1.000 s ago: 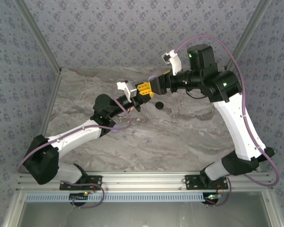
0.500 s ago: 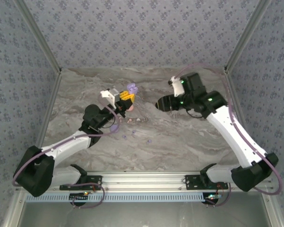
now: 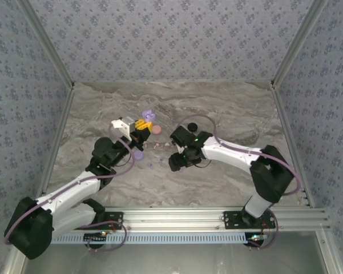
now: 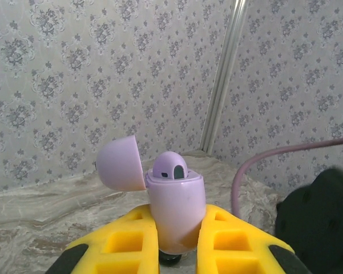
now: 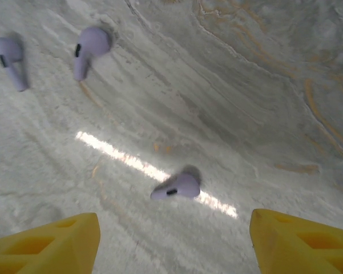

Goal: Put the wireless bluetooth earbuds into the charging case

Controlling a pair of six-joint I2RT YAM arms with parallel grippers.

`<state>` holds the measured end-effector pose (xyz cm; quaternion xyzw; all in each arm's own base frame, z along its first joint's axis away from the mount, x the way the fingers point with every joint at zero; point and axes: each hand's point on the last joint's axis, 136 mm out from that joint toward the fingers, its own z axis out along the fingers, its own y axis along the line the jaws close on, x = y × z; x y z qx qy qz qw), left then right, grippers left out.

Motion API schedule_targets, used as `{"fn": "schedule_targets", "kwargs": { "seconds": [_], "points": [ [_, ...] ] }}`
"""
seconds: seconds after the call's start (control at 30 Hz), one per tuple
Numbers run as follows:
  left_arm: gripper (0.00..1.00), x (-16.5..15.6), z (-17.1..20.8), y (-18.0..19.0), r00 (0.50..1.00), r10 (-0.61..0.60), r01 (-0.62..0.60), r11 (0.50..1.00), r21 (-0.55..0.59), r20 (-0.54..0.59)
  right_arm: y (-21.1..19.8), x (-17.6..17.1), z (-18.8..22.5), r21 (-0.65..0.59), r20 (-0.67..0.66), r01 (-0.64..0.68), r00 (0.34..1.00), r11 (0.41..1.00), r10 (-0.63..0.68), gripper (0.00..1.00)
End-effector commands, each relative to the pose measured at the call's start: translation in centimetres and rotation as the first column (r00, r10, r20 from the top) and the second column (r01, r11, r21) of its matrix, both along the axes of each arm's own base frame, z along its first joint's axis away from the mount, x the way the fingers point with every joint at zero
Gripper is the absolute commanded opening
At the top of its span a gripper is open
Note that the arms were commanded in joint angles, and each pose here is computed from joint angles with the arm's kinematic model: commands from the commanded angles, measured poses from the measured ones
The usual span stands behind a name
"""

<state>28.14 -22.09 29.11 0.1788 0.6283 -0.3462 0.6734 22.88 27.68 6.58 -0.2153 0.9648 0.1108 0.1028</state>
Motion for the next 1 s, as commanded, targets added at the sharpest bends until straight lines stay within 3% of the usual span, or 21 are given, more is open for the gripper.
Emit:
{"fn": "schedule_targets", "kwargs": {
  "seconds": [0.0,0.67,0.97],
  "points": [
    [0.00,0.0,1.0,0.7,0.999,0.030,-0.030,1.000,-0.004,0.031,0.5,2.1,-0.3,-0.060,0.077,0.011,0.997,0.998,-0.007,0.72],
    [0.00,0.1,1.3,0.8,0.999,0.039,-0.039,0.999,-0.006,0.034,-0.2,-0.4,-4.8,-0.243,-0.040,-0.093,0.996,0.966,0.086,0.59],
    [0.00,0.4,1.1,0.6,0.999,0.039,-0.039,0.999,0.000,0.027,-0.9,-1.7,-4.6,-0.241,-0.077,-0.109,0.993,0.964,0.093,0.55]
  ]
}}
